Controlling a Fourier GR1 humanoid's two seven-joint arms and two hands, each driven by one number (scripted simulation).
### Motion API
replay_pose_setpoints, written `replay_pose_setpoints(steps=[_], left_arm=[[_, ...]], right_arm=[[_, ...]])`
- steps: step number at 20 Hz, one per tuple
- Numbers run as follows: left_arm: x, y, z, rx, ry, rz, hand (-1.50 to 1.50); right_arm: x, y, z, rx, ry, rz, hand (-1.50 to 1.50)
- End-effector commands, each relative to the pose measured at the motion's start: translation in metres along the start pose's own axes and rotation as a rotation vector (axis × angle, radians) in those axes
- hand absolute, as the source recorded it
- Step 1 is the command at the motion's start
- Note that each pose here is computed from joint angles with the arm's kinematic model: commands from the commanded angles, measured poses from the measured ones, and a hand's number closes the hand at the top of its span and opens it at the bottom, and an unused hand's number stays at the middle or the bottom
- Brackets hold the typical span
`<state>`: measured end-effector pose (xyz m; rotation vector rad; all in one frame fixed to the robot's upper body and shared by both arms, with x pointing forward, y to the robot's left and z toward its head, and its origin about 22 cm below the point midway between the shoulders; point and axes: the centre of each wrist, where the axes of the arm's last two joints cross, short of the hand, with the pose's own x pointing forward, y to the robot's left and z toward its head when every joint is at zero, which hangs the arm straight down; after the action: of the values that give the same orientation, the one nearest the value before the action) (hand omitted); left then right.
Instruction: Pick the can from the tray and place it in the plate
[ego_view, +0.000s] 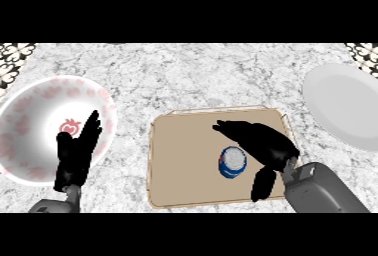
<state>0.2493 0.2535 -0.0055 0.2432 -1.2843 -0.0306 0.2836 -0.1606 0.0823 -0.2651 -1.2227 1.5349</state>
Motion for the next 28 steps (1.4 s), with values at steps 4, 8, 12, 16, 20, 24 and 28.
replay_pose_setpoints(steps=[4,8,12,16,20,24,28], left_arm=[[-0.01,-0.001,0.006,-0.016,-0.007,-0.002,0.0],[0.006,-0.015,-0.005,-0.001,0.008,0.0,0.0],[0.01,-0.008,-0.001,0.012,-0.008,-0.008,0.0],[0.0,-0.001,0.005,-0.02,-0.001,-0.001,0.0],[-0.003,-0.004,-0.007,-0.012,-0.003,-0.003,0.0],[0.007,-0.002,0.01,0.01,-0.012,-0.008,0.0],[-0.001,-0.002,0.011,0.016,0.0,-0.012,0.0]], right_arm=[[-0.011,0.004,-0.002,0.007,-0.004,-0.006,-1.5],[0.012,0.02,-0.014,0.032,0.001,-0.01,-1.5],[-0.011,0.017,-0.026,0.057,0.013,0.01,-1.5],[-0.02,0.04,-0.012,0.031,-0.021,0.07,1.5],[-0.016,0.032,-0.036,-0.008,-0.061,0.1,1.5],[-0.011,0.027,-0.039,-0.064,-0.056,0.108,1.5],[-0.022,0.012,-0.015,-0.249,-0.012,0.128,1.5]])
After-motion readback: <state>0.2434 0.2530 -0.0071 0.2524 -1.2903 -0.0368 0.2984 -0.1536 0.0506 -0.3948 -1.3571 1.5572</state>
